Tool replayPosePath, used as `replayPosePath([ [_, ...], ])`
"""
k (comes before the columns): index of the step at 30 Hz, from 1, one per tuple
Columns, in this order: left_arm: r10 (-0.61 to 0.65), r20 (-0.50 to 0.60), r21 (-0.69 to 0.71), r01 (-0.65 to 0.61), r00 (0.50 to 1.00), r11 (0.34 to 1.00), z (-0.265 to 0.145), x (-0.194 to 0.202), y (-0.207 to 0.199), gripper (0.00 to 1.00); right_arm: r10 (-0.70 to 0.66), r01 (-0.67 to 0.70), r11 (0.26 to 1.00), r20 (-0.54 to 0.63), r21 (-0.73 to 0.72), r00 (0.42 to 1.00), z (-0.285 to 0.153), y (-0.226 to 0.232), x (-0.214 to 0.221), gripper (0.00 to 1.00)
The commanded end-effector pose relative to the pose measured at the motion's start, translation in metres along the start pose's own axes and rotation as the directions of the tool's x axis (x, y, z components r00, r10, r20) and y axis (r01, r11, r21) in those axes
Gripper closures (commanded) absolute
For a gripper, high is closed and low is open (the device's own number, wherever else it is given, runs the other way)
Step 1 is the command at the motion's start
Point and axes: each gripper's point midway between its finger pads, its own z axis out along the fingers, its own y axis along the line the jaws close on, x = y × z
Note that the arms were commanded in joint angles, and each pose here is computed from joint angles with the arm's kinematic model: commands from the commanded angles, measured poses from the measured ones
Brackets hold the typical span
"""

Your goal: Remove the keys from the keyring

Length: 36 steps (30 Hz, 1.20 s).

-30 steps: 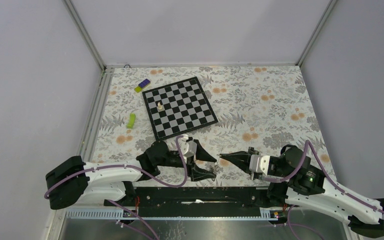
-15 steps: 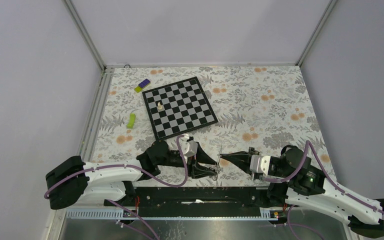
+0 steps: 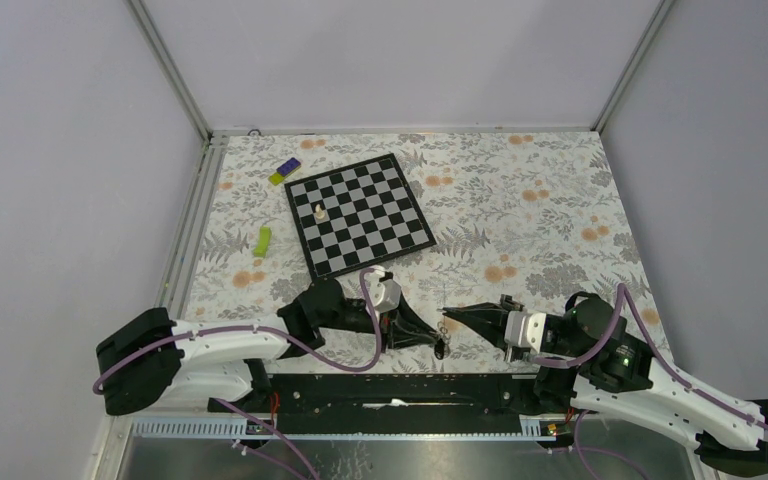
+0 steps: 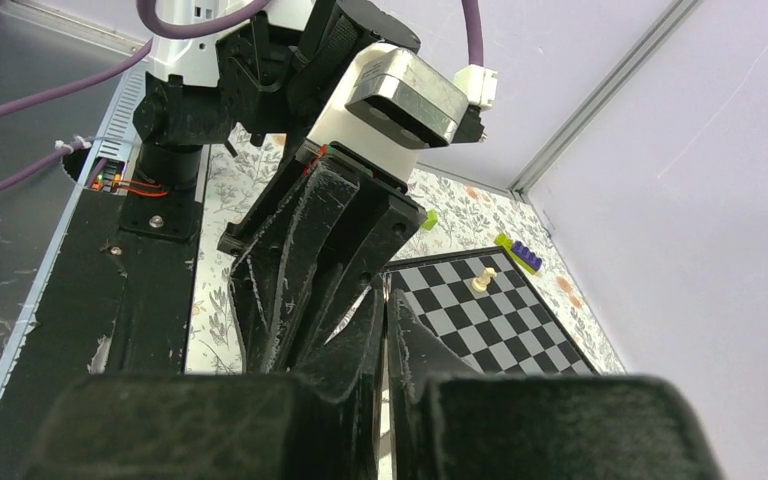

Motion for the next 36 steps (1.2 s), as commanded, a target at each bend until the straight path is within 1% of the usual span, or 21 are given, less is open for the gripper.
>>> replayPosePath([
  [1, 0.045, 0.047, 0.054, -0.048, 0.998, 0.997, 0.009, -0.024, -0.008, 0.87, -0.028, 0.025, 0.998, 0.061, 0.056, 0.998, -0.001, -0.013, -0.016, 1.0],
  [4, 0.033, 0.031, 0.036, -0.035, 0.999, 0.999, 0.009, -0.022, -0.004, 0.96, -0.03, 0.026, 0.998, 0.06, 0.06, 0.998, -0.002, -0.013, -0.016, 1.0],
  [7, 0.018, -0.008, -0.003, -0.018, 1.0, 1.0, 0.007, -0.02, 0.001, 1.0, -0.032, 0.028, 0.997, 0.065, 0.071, 0.997, -0.003, -0.015, -0.018, 1.0],
  [13, 0.026, -0.051, -0.095, -0.031, 0.998, 0.995, -0.005, -0.022, 0.009, 1.0, -0.043, 0.038, 0.994, 0.048, 0.1, 0.998, -0.008, -0.02, -0.015, 1.0],
  [18, 0.045, -0.078, -0.179, -0.059, 0.996, 0.982, -0.023, -0.03, 0.012, 1.0, -0.052, 0.051, 0.99, 0.006, 0.135, 0.999, -0.009, -0.026, -0.007, 1.0],
  [20, 0.071, -0.085, -0.203, -0.087, 0.994, 0.975, -0.03, -0.039, 0.011, 1.0, -0.047, 0.047, 0.989, -0.01, 0.14, 0.999, -0.008, -0.026, -0.001, 1.0],
  [25, 0.104, -0.136, -0.249, -0.135, 0.985, 0.959, -0.045, -0.057, 0.01, 1.0, -0.025, 0.027, 0.989, -0.016, 0.143, 1.0, -0.004, -0.024, 0.007, 0.96],
  [29, 0.155, -0.172, -0.278, -0.198, 0.973, 0.94, -0.055, -0.076, 0.01, 1.0, -0.017, 0.018, 0.99, -0.015, 0.139, 1.0, -0.003, -0.022, 0.009, 0.9],
  [31, 0.177, -0.19, -0.283, -0.227, 0.966, 0.932, -0.059, -0.084, 0.009, 1.0, -0.013, 0.015, 0.991, -0.018, 0.134, 1.0, -0.003, -0.02, 0.012, 0.87],
  [36, 0.228, -0.245, -0.279, -0.294, 0.942, 0.914, -0.068, -0.096, 0.008, 1.0, -0.004, 0.006, 0.992, -0.018, 0.126, 1.0, -0.002, -0.017, 0.014, 0.82],
])
